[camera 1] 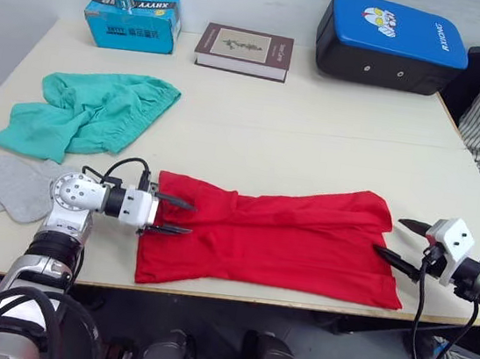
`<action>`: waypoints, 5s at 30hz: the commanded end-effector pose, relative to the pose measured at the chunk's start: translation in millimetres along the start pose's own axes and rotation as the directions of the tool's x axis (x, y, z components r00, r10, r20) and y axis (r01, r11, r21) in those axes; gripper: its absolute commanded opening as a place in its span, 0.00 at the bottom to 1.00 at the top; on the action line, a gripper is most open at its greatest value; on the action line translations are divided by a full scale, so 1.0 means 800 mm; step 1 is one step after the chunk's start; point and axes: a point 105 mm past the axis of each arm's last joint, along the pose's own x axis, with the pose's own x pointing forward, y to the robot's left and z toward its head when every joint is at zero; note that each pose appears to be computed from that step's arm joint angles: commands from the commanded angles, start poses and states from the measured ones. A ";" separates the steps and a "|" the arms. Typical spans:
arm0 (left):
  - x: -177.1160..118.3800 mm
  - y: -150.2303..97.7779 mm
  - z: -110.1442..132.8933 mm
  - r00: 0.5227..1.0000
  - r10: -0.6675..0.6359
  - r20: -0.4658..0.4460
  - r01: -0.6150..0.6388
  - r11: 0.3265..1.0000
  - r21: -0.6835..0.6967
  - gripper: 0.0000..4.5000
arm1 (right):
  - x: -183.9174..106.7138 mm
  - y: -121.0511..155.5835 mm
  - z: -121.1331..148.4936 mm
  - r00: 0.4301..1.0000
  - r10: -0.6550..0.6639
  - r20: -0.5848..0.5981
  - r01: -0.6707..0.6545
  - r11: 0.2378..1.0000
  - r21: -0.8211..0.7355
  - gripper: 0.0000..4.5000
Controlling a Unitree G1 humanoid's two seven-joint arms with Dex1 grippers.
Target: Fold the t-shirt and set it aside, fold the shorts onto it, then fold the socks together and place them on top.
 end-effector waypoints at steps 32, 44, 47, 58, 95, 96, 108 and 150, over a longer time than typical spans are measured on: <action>-0.011 0.019 -0.005 0.852 0.481 -0.205 -0.427 0.413 -0.804 1.00 | 0.016 0.013 0.006 0.999 0.013 0.032 -0.014 1.000 0.025 1.00; -0.031 0.027 -0.027 0.831 0.468 -0.300 -0.401 0.130 -0.907 1.00 | 0.022 0.035 0.072 0.974 0.098 0.205 -0.079 0.992 -0.100 1.00; -0.026 0.027 -0.021 0.849 0.459 -0.264 -0.357 0.130 -0.925 1.00 | 0.026 0.053 0.091 0.958 0.161 0.239 -0.126 0.980 -0.154 1.00; -0.013 0.024 -0.007 0.892 0.410 -0.192 -0.282 0.171 -0.944 1.00 | 0.033 0.066 0.106 0.943 0.192 0.273 -0.150 0.975 -0.167 1.00; 0.027 0.014 0.048 0.981 0.075 0.181 0.044 0.814 -0.579 0.00 | 0.020 0.067 0.090 0.954 0.171 0.246 -0.144 0.982 -0.123 1.00; 0.028 0.008 0.053 0.979 0.046 0.199 0.067 0.848 -0.525 0.00 | 0.019 0.066 0.089 0.956 0.164 0.244 -0.138 0.983 -0.120 1.00; 0.022 -0.048 0.038 0.967 -0.246 0.065 0.246 0.969 -0.003 0.00 | 0.005 0.056 0.068 0.975 0.126 0.182 -0.112 0.990 -0.081 1.00; 0.081 0.014 -0.033 0.814 0.520 -0.257 -0.565 0.610 -0.556 0.01 | 0.142 0.086 0.101 0.947 -0.258 0.194 0.268 0.963 -0.031 0.00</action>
